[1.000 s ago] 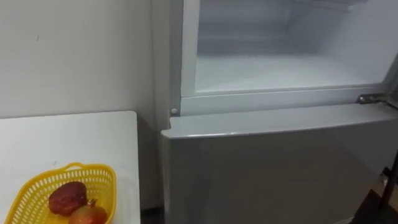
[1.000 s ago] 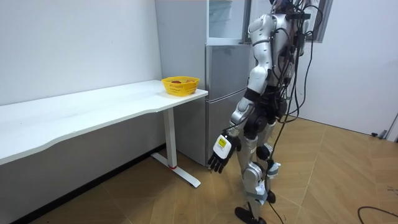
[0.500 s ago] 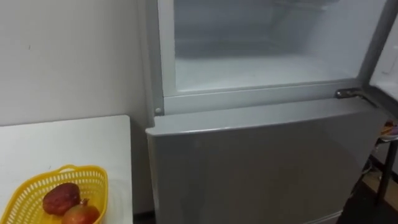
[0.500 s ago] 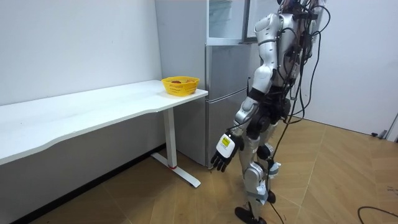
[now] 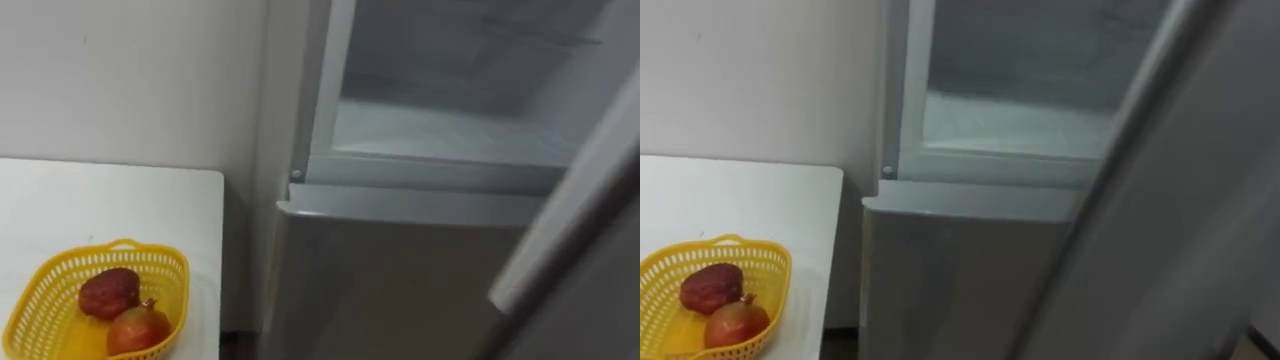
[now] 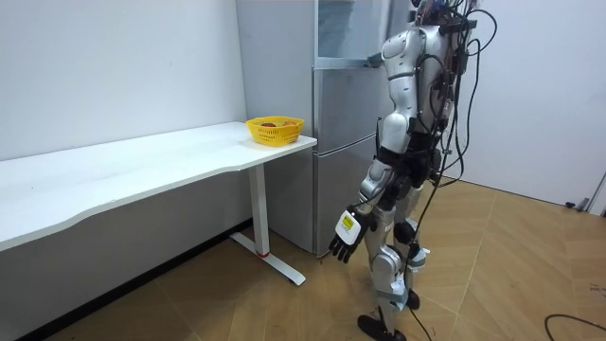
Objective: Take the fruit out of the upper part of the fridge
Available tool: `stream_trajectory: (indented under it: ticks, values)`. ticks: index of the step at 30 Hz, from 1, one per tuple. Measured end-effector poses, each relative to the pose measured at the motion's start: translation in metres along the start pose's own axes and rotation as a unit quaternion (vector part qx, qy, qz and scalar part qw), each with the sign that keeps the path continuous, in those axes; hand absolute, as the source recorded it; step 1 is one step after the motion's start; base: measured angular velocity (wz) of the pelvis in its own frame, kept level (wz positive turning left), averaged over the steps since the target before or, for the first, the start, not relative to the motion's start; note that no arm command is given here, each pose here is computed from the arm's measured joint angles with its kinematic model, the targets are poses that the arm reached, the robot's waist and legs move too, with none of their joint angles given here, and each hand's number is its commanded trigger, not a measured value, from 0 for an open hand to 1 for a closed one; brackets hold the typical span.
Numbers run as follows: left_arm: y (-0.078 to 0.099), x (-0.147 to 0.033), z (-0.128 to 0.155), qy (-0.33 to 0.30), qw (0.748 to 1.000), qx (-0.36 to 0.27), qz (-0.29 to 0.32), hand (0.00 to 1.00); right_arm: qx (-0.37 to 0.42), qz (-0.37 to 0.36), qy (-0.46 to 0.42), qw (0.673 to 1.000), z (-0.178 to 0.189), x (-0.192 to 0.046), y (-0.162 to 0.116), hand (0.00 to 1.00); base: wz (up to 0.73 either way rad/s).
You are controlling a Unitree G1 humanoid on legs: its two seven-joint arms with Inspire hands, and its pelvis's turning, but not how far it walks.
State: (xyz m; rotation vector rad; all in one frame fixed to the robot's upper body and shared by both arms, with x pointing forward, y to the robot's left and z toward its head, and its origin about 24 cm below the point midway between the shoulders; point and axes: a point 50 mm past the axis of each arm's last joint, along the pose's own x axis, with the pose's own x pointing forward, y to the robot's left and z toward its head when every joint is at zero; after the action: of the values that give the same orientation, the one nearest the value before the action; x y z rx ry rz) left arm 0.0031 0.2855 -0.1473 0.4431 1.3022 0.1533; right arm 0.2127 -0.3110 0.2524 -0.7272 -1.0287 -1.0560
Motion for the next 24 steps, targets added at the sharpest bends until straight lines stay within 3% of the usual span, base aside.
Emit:
stream_trajectory:
  ticks: [8,19,24]
  values:
    - [-0.005,0.001,0.005,-0.004,0.999,0.028,-0.016,0.0,0.06,0.038,-0.041,0.997,0.018,0.003,0.005,0.0,0.13]
    - [-0.011,0.001,0.005,0.008,0.999,0.036,-0.04,0.0,0.078,0.185,0.115,0.973,-0.026,-0.02,0.029,0.0,0.01]
    - [-0.01,0.001,0.005,0.009,0.999,0.037,-0.039,0.0,0.078,0.199,0.183,0.96,-0.048,-0.03,0.029,0.0,0.02]
